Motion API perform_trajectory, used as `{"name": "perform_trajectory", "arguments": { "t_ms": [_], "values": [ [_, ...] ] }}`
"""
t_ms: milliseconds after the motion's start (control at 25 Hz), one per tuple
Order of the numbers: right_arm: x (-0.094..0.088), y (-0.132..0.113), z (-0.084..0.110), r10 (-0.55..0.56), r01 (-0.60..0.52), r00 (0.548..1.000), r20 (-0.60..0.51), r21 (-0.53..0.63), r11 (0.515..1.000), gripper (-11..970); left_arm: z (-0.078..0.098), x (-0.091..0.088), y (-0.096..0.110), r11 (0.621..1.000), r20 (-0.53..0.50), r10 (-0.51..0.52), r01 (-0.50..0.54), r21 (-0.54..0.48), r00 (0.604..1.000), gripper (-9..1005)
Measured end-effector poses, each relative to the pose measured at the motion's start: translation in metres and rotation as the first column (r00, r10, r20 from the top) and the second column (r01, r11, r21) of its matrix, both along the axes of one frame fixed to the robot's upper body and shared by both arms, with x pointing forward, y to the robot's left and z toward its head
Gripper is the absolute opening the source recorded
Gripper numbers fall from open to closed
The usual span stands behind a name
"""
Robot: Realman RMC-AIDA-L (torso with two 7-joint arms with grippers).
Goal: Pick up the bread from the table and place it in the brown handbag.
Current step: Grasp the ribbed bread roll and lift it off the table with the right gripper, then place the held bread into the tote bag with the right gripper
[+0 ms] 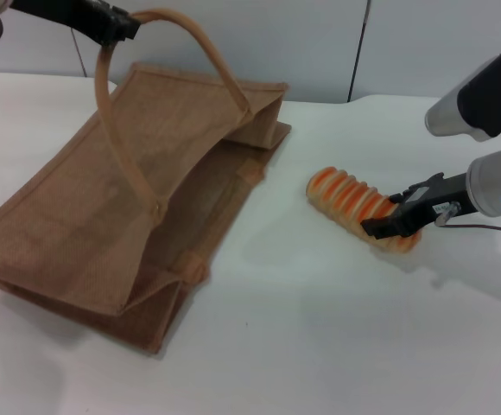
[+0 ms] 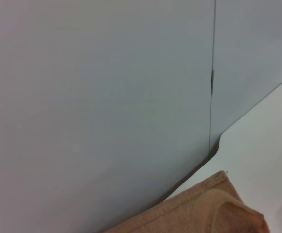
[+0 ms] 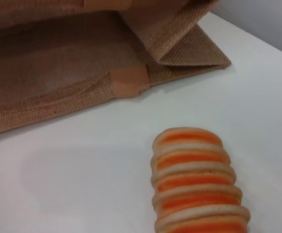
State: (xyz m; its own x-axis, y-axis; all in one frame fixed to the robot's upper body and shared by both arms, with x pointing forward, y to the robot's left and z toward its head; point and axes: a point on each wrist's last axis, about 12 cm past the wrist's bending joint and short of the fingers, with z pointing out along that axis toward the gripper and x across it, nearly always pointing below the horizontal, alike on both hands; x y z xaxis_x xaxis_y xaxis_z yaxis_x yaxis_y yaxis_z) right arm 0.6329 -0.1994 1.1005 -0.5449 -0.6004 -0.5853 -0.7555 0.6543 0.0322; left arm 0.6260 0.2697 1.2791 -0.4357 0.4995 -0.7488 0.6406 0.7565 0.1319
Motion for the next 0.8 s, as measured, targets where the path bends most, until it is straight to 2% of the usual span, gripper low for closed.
{"name": "perform_trajectory", "arguments": {
  "t_ms": [320,560,680,800],
  "values": [
    [0.002,0.005,0.006,0.014,-0.014,1.000,0.011,0.006,1.000,614,0.004,0.002,-0.004,1.000,0.011,-0.010,0.010,0.000,1.000,117],
    [0.004,0.010,0.030,0.026,-0.028,0.998,0.058,0.043,0.999,567,0.014,0.005,-0.008,1.000,0.028,-0.023,0.023,0.018,0.999,117],
    [-0.001,0.008,0.047,0.036,-0.042,0.995,0.090,0.065,0.997,550,0.018,0.007,-0.012,0.999,0.038,-0.030,0.029,0.031,0.999,117],
    [-0.007,0.010,0.054,0.057,-0.065,0.993,0.099,0.081,0.995,530,0.026,0.010,-0.021,0.998,0.054,-0.050,0.048,0.041,0.997,117]
  ]
}}
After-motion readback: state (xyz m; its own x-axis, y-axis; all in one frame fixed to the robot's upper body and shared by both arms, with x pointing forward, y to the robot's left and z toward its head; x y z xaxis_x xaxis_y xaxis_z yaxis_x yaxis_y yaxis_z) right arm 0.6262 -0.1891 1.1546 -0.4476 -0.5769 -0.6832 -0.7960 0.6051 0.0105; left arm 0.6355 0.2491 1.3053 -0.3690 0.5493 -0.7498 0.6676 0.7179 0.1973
